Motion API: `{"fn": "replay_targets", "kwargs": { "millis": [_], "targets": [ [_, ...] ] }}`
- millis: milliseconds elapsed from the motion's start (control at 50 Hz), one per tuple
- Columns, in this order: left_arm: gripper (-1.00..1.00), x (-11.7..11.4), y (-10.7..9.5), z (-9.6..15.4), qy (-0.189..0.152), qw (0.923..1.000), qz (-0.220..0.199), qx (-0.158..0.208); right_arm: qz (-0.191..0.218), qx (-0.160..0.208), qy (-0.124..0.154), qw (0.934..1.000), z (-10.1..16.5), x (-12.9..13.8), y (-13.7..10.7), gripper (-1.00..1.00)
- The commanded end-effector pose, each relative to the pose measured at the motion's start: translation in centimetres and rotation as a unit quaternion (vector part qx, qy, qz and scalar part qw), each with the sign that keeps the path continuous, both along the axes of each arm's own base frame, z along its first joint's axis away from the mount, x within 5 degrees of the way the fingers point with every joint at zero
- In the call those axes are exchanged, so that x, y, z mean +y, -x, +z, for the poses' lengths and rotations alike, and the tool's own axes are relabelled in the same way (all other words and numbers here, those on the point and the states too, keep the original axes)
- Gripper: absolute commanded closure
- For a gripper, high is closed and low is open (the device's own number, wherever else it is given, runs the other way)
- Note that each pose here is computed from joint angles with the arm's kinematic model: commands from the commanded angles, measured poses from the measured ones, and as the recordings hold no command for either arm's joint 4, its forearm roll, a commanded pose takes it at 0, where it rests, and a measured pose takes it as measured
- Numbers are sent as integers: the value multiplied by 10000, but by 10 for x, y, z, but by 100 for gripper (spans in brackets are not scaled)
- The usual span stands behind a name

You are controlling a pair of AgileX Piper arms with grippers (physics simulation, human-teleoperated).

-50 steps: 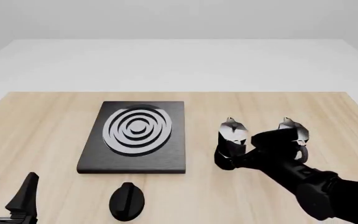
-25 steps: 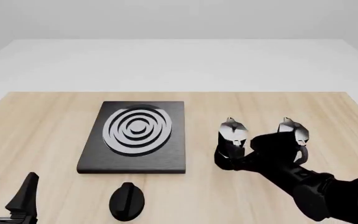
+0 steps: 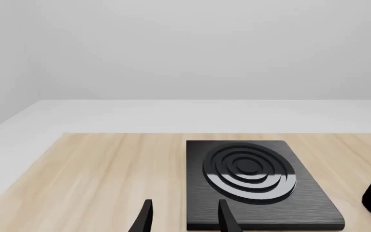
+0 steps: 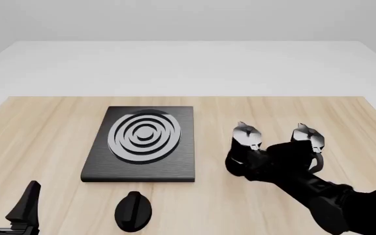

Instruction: Put both moka pots on the stove.

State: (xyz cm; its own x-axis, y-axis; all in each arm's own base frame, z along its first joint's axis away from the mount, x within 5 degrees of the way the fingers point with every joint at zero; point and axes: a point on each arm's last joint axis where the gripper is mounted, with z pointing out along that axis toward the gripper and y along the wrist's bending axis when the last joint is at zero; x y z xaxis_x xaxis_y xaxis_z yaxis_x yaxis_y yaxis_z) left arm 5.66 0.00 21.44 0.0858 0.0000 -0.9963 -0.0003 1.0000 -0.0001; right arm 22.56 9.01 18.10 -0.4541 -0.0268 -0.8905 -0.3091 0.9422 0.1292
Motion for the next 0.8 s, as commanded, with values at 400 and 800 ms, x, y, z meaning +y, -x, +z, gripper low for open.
{"fn": "replay_targets", "kwargs": {
  "millis": [400,800],
  "targets": [
    [-100,0,0,0,1,10000,0,0,245,-385,261,9986,11,2,5,100],
    [-100,0,0,0,0,10000,1,0,493,-983,255,9936,60,7,14,100]
  ]
}}
